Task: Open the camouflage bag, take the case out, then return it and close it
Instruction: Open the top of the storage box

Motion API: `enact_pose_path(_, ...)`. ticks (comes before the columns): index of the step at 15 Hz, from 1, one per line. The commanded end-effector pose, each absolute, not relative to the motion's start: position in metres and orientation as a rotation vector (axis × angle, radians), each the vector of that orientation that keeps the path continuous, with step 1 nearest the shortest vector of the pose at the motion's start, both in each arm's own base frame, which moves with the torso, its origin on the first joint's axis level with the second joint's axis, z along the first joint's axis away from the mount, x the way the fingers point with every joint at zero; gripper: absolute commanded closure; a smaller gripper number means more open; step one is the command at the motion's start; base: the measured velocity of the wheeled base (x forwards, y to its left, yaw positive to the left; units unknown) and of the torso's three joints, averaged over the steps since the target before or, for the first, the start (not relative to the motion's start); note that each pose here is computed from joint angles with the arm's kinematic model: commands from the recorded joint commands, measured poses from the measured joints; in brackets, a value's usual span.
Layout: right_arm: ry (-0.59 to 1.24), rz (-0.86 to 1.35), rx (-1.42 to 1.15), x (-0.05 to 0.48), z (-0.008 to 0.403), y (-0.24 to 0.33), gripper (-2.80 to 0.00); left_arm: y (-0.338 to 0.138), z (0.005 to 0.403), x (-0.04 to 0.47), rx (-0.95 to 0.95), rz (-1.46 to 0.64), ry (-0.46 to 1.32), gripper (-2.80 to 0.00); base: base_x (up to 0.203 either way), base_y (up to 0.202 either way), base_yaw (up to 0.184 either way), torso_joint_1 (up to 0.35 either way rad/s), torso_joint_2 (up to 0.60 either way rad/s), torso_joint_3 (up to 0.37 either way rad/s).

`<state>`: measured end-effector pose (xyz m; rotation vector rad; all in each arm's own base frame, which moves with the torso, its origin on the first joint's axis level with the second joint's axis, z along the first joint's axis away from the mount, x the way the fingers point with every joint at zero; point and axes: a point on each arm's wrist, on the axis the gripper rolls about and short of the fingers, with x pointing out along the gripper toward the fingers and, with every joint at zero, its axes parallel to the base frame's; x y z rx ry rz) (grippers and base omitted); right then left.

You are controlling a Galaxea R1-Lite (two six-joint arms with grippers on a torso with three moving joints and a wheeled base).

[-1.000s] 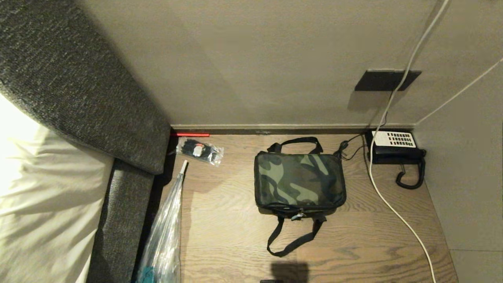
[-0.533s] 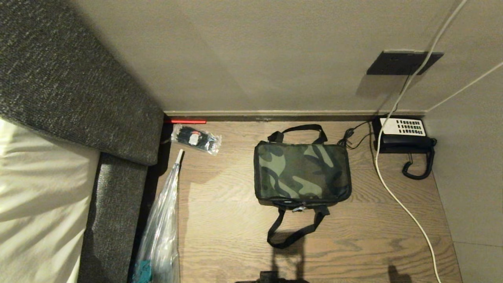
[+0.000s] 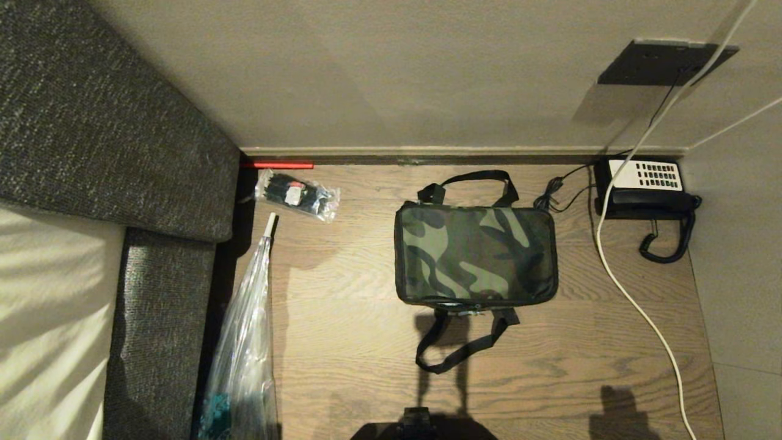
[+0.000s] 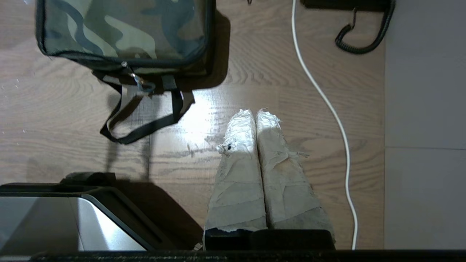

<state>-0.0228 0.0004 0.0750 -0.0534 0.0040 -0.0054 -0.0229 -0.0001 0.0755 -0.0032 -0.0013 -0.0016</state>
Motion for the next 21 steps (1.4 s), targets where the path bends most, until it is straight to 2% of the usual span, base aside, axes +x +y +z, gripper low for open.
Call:
enact_pose_path(1, 0.006, -0.006, -0.054, -0.0227, 0.0746, 0.0003, 0.0, -0.0001, 0.0751, -0.0227, -0.003, -0.002, 0.002, 0.0, 0.0, 0.0, 0.0, 0.005, 0.0, -0.095)
enact_pose_path(21, 0.006, -0.006, -0.055, -0.0227, 0.0746, 0.0003, 0.0, -0.0001, 0.0751, -0.0227, -0.005, -0.002, 0.002, 0.0, 0.0, 0.0, 0.0, 0.0, 0.0, -0.004)
